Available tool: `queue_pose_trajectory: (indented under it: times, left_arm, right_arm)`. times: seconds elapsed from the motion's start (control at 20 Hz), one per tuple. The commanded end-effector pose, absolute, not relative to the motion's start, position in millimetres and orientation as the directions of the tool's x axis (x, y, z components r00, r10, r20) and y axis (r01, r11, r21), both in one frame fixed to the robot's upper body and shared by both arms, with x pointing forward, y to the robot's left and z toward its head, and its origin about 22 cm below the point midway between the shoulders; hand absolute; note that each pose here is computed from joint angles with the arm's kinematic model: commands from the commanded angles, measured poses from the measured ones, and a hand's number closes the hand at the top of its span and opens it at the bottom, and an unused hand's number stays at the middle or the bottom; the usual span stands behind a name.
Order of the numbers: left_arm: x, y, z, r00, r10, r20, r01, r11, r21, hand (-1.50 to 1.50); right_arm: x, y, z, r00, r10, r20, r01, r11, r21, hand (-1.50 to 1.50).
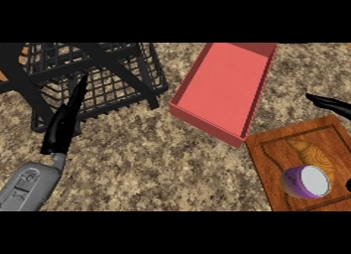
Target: Pick the croissant from the cutting board and place it in the cardboard box
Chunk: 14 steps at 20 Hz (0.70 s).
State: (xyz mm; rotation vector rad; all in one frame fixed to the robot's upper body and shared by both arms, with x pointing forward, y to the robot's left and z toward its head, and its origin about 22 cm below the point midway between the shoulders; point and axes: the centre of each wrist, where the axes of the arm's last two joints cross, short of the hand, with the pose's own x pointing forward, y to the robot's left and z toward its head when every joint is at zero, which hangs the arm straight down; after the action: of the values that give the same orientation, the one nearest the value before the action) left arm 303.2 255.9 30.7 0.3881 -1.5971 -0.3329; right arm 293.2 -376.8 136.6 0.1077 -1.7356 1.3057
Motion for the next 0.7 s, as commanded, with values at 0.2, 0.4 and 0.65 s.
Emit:
queue_pose_trajectory:
  times: [0.2, 0.4, 0.65]
  left_arm:
    - [295.2, 314.3, 19.5, 0.135, -0.514, 0.847, -0.142, 0.836, 0.530, 0.00]
    - [294.1, 298.5, 12.5, 0.143, -0.513, 0.846, -0.133, 0.837, 0.530, 0.00]
    - [293.4, 311.1, 20.2, 0.136, -0.532, 0.835, -0.149, 0.823, 0.549, 0.00]
  right_arm:
    - [292.0, -375.1, 149.2, -0.724, 0.503, 0.472, -0.555, -0.020, -0.831, -1.50]
    - [294.0, -381.0, 148.1, -0.761, 0.559, 0.329, -0.516, -0.216, -0.829, -1.50]
    - [300.9, -378.0, 124.0, -0.780, 0.563, 0.272, -0.518, -0.339, -0.785, -1.50]
